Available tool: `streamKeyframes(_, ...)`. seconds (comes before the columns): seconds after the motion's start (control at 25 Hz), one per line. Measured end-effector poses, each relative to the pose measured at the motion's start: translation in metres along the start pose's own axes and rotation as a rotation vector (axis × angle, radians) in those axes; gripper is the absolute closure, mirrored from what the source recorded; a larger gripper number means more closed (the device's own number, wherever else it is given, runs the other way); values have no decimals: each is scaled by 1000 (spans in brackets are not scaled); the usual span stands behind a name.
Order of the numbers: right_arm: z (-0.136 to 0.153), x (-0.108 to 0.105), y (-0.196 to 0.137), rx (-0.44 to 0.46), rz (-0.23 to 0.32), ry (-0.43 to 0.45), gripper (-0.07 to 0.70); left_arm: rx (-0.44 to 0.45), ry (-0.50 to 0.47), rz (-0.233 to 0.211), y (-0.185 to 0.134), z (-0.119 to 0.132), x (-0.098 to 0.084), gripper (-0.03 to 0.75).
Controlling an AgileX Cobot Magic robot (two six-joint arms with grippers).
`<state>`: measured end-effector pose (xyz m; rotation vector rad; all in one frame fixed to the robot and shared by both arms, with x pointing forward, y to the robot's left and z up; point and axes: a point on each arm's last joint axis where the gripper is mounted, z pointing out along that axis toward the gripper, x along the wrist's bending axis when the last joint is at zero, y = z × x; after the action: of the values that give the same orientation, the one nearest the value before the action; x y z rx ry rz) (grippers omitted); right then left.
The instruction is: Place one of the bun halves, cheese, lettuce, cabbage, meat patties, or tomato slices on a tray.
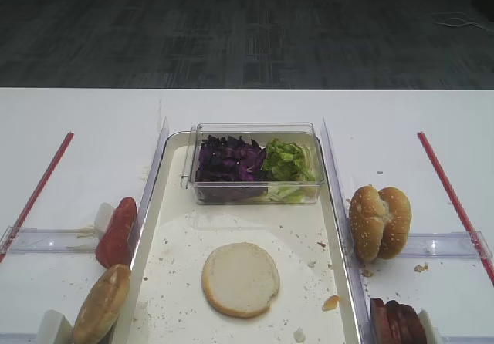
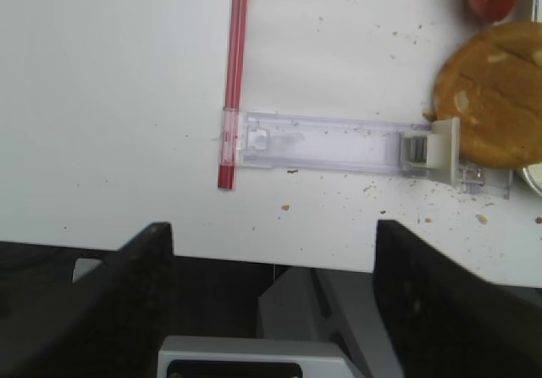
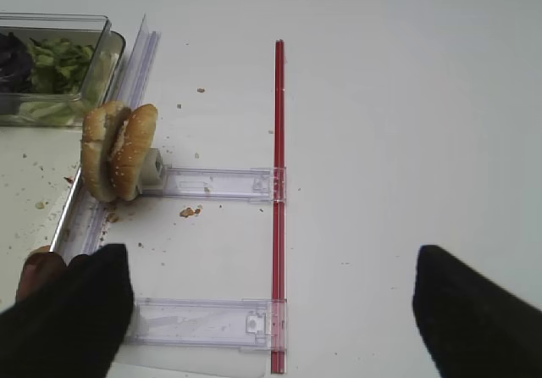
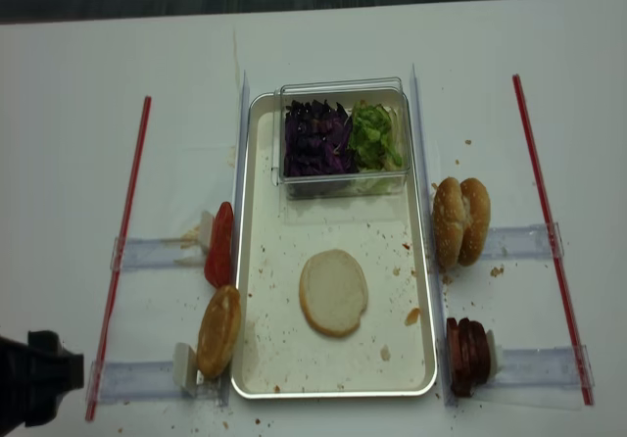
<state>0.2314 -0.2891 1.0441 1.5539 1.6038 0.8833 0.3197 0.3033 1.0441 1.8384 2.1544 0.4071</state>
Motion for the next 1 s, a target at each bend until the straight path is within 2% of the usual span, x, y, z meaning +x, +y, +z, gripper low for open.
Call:
streamKeyframes(0.28,0,0,0,0,0,0,-62,-108,-19,4,-26,0,5,225)
streamKeyframes(0.48,0,0,0,0,0,0,-62,-204,-31,37,-36,-6,7,225)
streamKeyframes(0.64,0,0,0,0,0,0,-62,-275,-42,47,-44,-12,8,225)
streamKeyframes(1.0,0,0,0,0,0,0,-62,-536,-90,68,-78,-31,13,225)
